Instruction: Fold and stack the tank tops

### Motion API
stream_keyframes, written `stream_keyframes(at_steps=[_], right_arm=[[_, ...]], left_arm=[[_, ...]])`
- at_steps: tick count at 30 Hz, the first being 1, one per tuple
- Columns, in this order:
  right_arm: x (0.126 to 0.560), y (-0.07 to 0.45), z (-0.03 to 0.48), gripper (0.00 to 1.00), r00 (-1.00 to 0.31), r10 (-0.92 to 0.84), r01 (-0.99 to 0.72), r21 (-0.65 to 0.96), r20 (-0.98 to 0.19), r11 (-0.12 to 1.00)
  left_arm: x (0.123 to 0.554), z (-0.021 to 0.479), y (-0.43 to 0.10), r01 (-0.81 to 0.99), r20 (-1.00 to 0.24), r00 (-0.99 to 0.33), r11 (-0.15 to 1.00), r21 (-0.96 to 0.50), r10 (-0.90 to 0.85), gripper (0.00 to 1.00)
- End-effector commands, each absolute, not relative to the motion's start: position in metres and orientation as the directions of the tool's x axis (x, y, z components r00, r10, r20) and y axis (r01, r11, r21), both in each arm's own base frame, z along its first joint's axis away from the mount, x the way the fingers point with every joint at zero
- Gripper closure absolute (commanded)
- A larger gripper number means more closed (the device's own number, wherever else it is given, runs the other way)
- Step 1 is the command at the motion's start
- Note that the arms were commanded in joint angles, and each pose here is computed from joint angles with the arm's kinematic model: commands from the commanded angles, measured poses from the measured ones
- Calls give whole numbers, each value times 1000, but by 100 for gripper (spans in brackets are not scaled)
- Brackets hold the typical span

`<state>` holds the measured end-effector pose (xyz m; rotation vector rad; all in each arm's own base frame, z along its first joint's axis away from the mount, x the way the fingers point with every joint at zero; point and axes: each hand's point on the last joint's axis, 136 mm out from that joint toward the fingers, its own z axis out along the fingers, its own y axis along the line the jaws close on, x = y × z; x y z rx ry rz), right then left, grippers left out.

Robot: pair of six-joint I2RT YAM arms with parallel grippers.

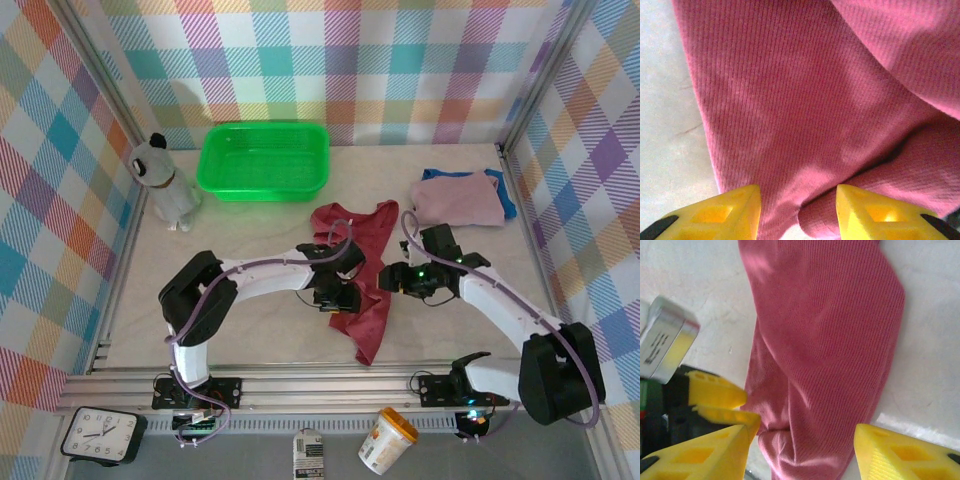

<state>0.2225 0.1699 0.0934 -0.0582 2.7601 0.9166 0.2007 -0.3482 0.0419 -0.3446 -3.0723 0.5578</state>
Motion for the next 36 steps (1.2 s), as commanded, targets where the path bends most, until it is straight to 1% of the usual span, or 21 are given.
stream_keyframes(at_steps=[1,4,6,10,12,13,16,19,20,21,22,23,26,31,34,36], right_arm=[[202,172,86,42,-987,44,-59,602,-153,796],[195,165,70,42,-992,31,-43,566,-120,823],[195,168,62,42,-994,28,-39,577,-106,816],[204,180,55,42,-995,-17,-71,578,-98,813],[207,181,43,44,-997,-19,-59,567,-76,822],[210,180,39,47,-998,-22,-55,556,-67,829],[215,180,33,63,-997,-16,-52,546,-70,836],[220,178,40,82,-995,-3,-55,534,-97,844],[221,176,44,87,-994,1,-58,524,-112,850],[221,173,49,90,-992,1,-66,513,-129,856],[222,170,53,91,-990,3,-70,497,-144,865],[223,167,59,91,-986,2,-79,488,-164,869],[228,166,77,91,-976,-1,-111,495,-217,862],[244,184,112,89,-947,-5,-196,565,-322,801],[255,184,125,88,-934,0,-213,557,-357,802],[260,184,126,87,-935,-7,-211,540,-355,815]], left_arm=[[208,38,-344,275,-56,-961,917,-288,271,58],[209,32,-349,279,-47,-959,913,-298,278,59],[206,31,-354,272,-31,-960,905,-326,277,60],[205,18,-331,283,-17,-958,935,-213,286,64],[203,12,-323,285,-13,-958,940,-188,288,66],[202,9,-321,285,-9,-957,941,-179,288,68],[201,2,-314,296,1,-954,944,-144,300,74],[201,-2,-313,312,9,-949,941,-130,316,86],[202,-1,-311,326,11,-944,939,-111,329,90],[203,1,-309,340,10,-940,936,-92,342,94],[205,5,-307,354,5,-935,933,-72,355,99],[209,12,-304,363,-11,-932,930,-50,363,100],[219,34,-289,371,-43,-927,928,15,372,100],[235,75,-248,329,-116,-932,936,127,344,100],[244,116,-222,276,-196,-933,949,151,302,100],[246,140,-208,235,-239,-936,965,120,258,100]])
